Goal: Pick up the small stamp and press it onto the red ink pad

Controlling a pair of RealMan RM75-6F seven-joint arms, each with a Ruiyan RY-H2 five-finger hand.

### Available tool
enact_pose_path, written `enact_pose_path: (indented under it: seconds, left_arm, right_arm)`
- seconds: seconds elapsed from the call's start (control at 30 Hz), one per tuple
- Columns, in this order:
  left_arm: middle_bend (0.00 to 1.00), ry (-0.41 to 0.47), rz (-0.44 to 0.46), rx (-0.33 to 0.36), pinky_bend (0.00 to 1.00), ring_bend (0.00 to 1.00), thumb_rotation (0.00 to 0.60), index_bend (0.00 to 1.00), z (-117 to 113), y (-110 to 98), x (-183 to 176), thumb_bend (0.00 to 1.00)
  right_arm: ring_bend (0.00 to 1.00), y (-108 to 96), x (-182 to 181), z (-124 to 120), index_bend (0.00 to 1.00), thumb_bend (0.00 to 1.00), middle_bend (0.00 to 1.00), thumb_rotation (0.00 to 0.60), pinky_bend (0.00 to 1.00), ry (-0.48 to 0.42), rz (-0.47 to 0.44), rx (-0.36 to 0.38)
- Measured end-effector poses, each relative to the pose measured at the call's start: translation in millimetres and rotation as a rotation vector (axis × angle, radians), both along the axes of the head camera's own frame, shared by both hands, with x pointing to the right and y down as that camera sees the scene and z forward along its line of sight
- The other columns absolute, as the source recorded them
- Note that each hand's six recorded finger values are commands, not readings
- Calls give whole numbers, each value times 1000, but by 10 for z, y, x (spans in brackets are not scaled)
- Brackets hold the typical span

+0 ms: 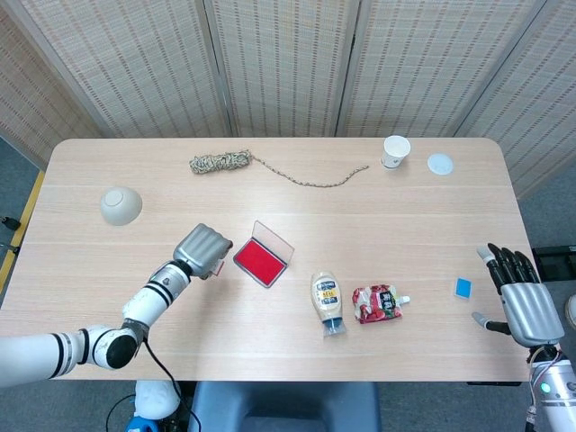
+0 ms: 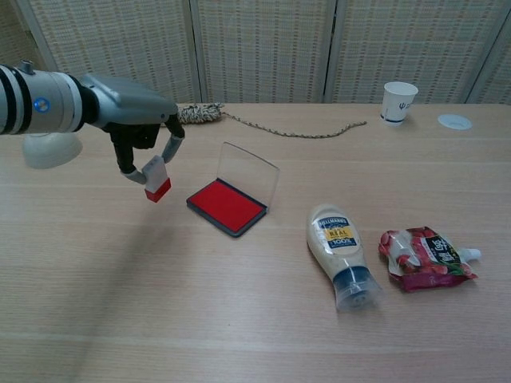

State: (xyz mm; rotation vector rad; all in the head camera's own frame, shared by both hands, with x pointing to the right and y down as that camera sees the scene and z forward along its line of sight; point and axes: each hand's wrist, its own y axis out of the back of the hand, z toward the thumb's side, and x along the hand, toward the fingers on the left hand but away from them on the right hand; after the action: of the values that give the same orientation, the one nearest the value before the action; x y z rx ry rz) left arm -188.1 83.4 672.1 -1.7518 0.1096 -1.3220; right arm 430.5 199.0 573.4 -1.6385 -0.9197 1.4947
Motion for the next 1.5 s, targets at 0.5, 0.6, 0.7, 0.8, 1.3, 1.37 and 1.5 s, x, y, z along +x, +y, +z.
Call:
enact_pose_path:
  seconds: [0.5, 0.6, 0.7, 0.8, 1.3, 1.37, 1.5]
  left_arm:
    - [1000, 17, 6, -59, 939, 842, 600, 772, 129, -171, 497, 531]
    - [1000, 18, 3, -61, 940, 842, 600, 773, 178, -207, 552, 531]
    - [1000, 20, -5, -65, 940, 843, 600, 772, 213, -238, 593, 531]
    - [1000, 22, -13, -71, 940, 843, 600, 773, 249, -265, 634, 531]
    - [1000, 61, -25, -111, 940, 844, 600, 773, 424, -214, 876, 531]
    - [1000, 67, -30, -112, 940, 844, 600, 772, 441, -225, 890, 531]
    - [1000, 76, -40, -112, 940, 844, 600, 772, 474, -252, 903, 531]
  right_arm:
    - [0, -43, 96, 12, 0, 103, 0, 600, 0, -7, 28, -16]
    - [0, -55, 117, 18, 0, 103, 0, 600, 0, -6, 35, -18]
    - [0, -68, 136, 13, 0, 104, 0, 600, 0, -7, 42, -16]
    - [0, -77, 151, 9, 0, 103, 0, 600, 0, -11, 48, -17]
    - [0, -84, 217, -58, 0, 107, 0, 600, 0, -20, 67, 0]
    - [0, -85, 225, -66, 0, 107, 0, 600, 0, -20, 69, 3]
    - [0, -88, 239, -67, 0, 108, 0, 600, 0, -18, 73, 3]
